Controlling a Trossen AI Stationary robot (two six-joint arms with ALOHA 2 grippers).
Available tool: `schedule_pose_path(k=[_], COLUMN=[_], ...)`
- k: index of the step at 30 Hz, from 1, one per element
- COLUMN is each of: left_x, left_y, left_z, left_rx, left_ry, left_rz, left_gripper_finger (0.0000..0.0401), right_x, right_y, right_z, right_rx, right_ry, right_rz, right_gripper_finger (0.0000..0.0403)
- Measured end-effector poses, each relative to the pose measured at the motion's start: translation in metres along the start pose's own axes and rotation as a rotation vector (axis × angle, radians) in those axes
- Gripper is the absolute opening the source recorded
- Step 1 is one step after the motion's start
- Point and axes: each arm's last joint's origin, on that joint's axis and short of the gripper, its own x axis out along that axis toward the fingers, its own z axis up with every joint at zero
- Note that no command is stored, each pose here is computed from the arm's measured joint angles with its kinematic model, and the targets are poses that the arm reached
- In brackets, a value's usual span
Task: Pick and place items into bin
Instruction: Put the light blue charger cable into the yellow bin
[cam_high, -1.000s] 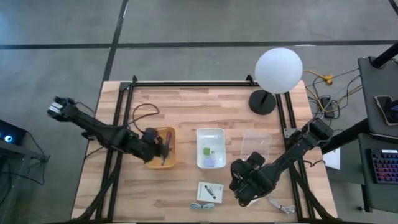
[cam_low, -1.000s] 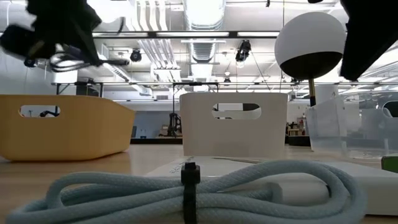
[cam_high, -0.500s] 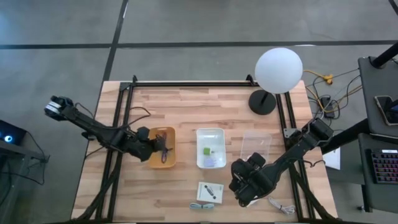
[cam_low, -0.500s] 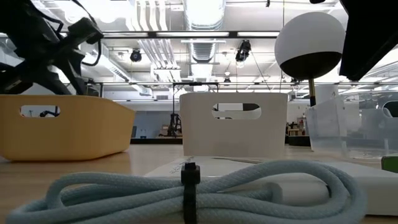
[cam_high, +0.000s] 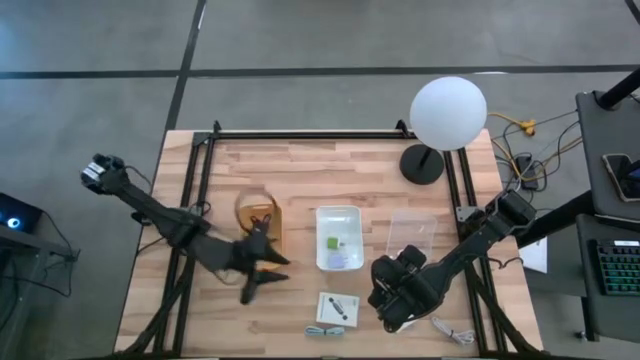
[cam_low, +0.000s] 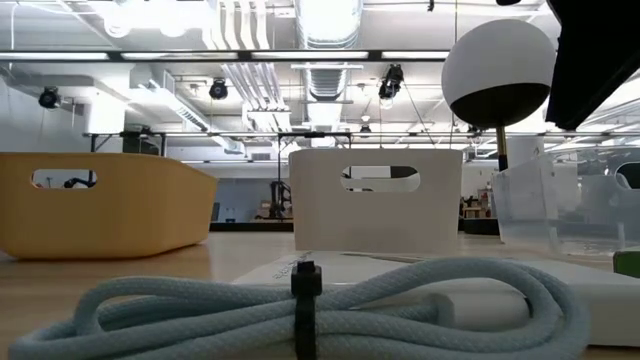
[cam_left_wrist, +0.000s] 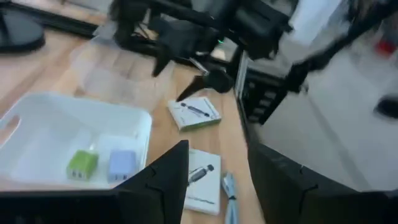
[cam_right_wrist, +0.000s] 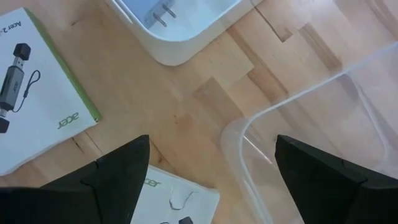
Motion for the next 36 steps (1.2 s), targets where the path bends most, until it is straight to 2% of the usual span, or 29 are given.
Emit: schedule_pose_path(k=[4,9,14,24,30,36], left_x=[0.043,0.091,0.127,0.168,0.189,0.197], left_y=[-0.013,-0.037,-0.056,-0.094,-0.091,-0.086], left_z=[-0.009,-0.033,-0.05,-0.083,-0.102,-0.109], left_rx=[0.125,0.259,0.28,0.322,0.312,0.28], left_ry=[0.234,0.44,0.484,0.533,0.542,0.56], left_rz=[0.08,0.021,0.003,-0.035,0.055,0.075], left_gripper_finger=[0.015,0.015,0.015,0.015,0.015,0.015], right_x=[0.001,0.001,-0.001,-0.017,-0.022,-0.022], right_y=[0.0,0.001,0.002,0.008,0.007,0.007], right_z=[0.002,0.001,-0.004,-0.039,-0.052,-0.054], right_rx=[0.007,0.006,-0.011,-0.057,-0.057,-0.072], right_ry=[-0.001,0.02,0.079,0.07,0.055,0.055], right_rz=[0.004,0.013,0.034,0.074,0.077,0.075], right_gripper_finger=[0.0329,0.0329,0.0329,0.0329,0.0329,0.0329])
